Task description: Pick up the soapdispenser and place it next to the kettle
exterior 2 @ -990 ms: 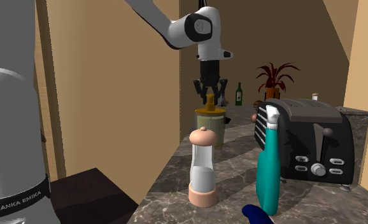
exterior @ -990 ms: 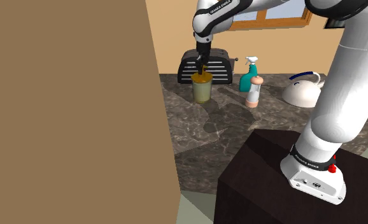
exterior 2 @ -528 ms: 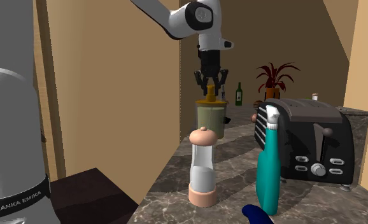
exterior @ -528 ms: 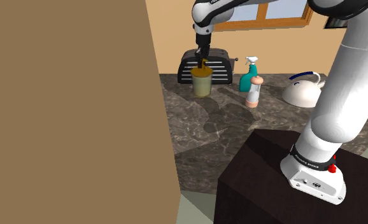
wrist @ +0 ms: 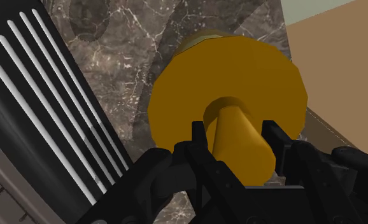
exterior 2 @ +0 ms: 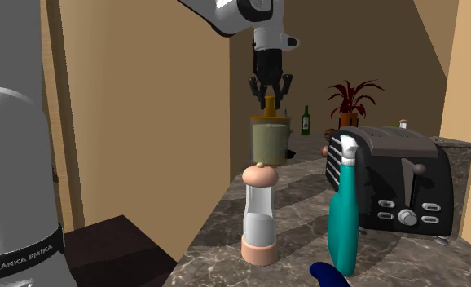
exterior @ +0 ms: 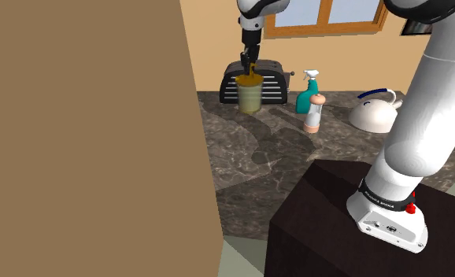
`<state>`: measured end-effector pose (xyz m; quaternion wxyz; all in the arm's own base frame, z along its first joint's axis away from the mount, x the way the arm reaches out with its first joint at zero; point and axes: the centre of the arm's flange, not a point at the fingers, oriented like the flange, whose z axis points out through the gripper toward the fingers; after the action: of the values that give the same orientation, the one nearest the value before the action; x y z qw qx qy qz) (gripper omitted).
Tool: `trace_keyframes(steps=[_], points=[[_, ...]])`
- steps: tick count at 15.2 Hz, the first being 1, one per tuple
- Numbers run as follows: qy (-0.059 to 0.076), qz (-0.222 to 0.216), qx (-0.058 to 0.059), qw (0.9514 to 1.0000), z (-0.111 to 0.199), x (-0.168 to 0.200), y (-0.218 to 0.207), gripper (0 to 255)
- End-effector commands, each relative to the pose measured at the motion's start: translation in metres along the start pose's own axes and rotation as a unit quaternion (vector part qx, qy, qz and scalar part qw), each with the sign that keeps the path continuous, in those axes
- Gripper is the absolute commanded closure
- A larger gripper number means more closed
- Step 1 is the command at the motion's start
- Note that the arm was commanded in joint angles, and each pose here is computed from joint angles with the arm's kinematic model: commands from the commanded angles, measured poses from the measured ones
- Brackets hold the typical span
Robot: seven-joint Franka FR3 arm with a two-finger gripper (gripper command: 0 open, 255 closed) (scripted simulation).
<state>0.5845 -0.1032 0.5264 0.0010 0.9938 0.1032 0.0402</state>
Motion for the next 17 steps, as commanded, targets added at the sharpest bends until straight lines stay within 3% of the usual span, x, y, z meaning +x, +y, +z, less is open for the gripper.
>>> trace_keyframes(steps=[1, 17], points=[[0.0, 0.0, 0.0, 1.0, -0.012, 0.0, 0.001, 255], [0.0, 0.0, 0.0, 1.0, -0.096, 0.007, 0.001, 255]])
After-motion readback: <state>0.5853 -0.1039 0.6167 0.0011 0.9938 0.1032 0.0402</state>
